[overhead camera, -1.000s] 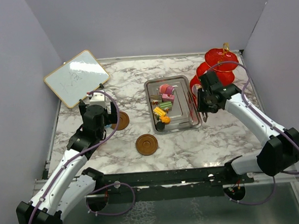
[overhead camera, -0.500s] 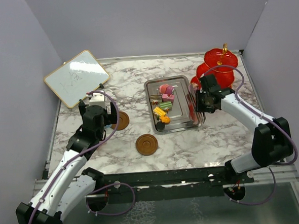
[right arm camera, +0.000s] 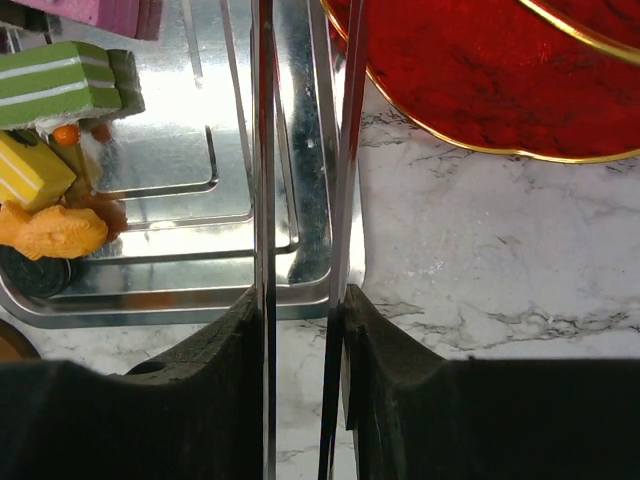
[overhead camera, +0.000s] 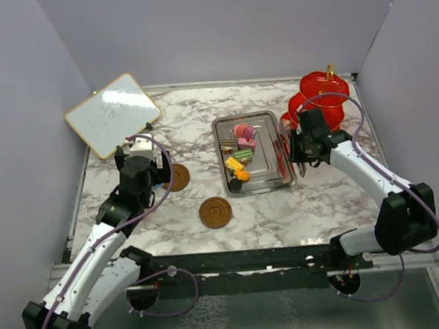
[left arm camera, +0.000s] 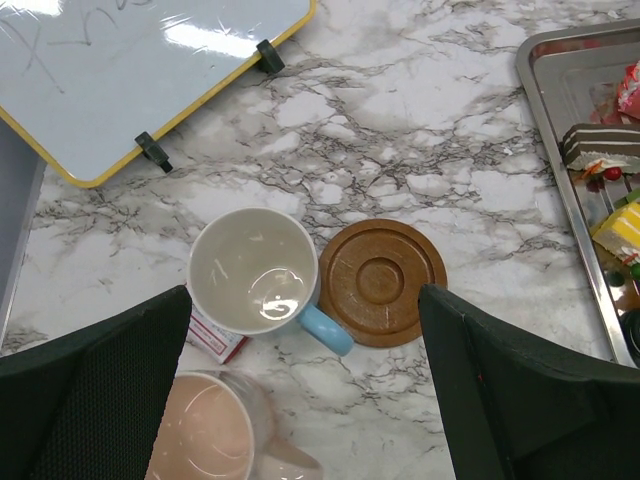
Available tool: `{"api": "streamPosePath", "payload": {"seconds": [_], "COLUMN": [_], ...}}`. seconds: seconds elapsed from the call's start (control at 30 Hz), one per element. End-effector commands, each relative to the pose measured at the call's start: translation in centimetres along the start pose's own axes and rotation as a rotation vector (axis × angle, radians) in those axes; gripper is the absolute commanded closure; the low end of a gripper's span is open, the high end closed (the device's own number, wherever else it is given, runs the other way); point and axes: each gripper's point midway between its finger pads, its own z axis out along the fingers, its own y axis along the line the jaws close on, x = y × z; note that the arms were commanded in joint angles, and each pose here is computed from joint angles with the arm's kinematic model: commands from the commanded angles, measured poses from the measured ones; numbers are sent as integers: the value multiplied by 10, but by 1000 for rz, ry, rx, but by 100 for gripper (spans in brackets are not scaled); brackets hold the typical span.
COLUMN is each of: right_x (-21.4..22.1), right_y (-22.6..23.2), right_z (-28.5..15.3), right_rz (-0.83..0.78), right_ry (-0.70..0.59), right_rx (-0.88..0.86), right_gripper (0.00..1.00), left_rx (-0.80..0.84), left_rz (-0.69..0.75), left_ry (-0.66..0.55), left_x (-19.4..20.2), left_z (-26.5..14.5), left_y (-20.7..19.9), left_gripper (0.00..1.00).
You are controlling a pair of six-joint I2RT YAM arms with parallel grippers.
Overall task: Serve the afternoon tea
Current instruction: Place the desert on the desert table.
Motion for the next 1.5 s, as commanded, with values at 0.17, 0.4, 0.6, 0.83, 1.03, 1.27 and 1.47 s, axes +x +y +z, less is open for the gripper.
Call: {"api": "streamPosePath", "payload": {"seconds": [0.17,0.4,0.6,0.83,1.03,1.27,1.47], "right_x": [-15,-13,-23,-19,-15,-22,-25], "right_y": [-11,-20,-27,-25,-26,-33,-28], "right_z": [-19,-19,-23,-12,-2,4,15], "right_rz": [-45,-72,-89,-108,-115,-127,-114], "right_ry": [-26,18,9,41,42,16,-2], "right_rx": [52,133,216,242,271,329,305], "right_gripper": [70,70,71,71,71,70,70], "left_rx": [32,35,41,41,38,42,42], "left_rz": [-16,-19,-23,-26,-29,-32,-33], "left_ry": [-44,-45,-47,-58,-60,-61,-58], "left_x": [-18,-19,-21,-23,-23,-24,-23], "left_z": [-8,-10,-12,-14,-15,-15,-14], "left_y": [-2,-2,-2,-1,0,-1,-1], "left_gripper": [1,1,1,1,1,1,1]}}
